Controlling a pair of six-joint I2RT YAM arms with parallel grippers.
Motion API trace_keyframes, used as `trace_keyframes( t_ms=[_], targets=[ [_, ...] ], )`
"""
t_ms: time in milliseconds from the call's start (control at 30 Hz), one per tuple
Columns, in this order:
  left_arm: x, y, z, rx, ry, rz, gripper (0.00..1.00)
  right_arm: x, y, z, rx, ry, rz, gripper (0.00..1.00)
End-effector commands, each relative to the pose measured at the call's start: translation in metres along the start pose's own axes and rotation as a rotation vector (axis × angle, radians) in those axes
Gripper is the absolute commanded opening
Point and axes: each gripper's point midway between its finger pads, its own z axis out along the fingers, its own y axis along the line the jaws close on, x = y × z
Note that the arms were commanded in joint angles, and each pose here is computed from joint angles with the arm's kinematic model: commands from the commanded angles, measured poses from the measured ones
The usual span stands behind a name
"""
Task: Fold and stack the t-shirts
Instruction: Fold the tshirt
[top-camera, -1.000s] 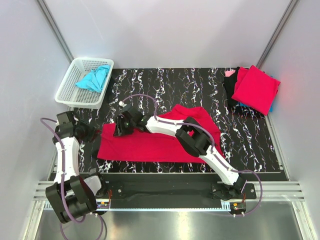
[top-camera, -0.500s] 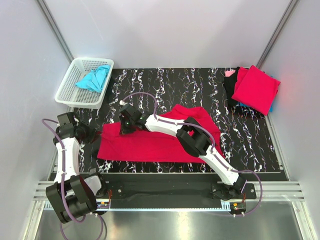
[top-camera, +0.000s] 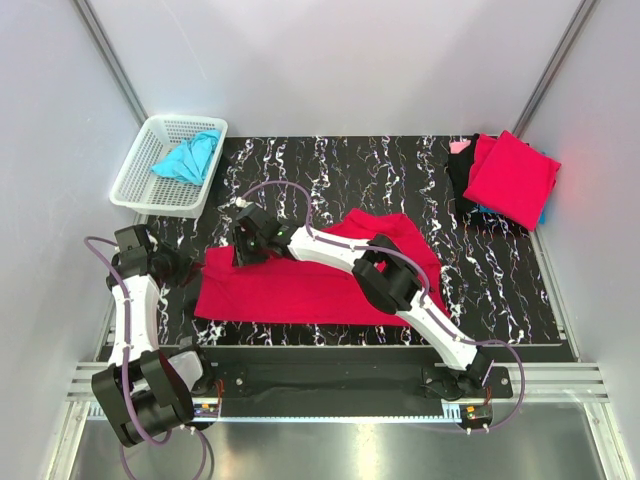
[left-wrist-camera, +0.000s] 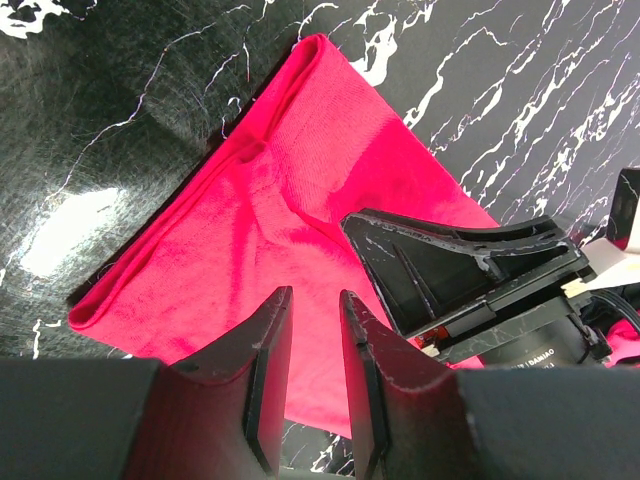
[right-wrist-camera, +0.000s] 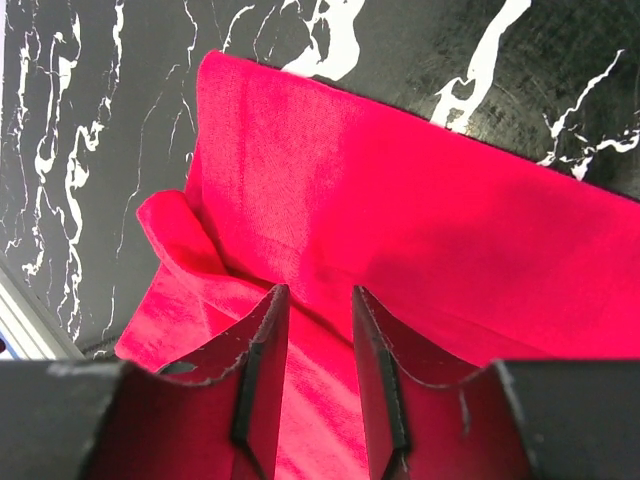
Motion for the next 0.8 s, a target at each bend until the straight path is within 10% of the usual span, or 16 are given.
trace_keyframes(
  t_ms=[0,367,567,767],
  targets=[
    [-0.002,-0.005,-0.001,0.039,-0.010,0.024,0.30,-0.004,0.020,0.001,-0.045,-0.010,-0.023,0.40],
    [-0.003,-0.004,-0.002,0.031,-0.018,0.033,0.30,0.015,0.022,0.019,-0.097,0.070,-0.019,0.29],
    [-0.003,-0.003,-0.002,0.028,-0.014,0.034,0.30,0.014,0.021,0.018,-0.084,0.069,-0.021,0.00],
    [-0.002,-0.002,-0.002,0.026,-0.013,0.036,0.30,0.007,0.017,0.015,-0.054,0.044,-0.025,0.00]
  ],
)
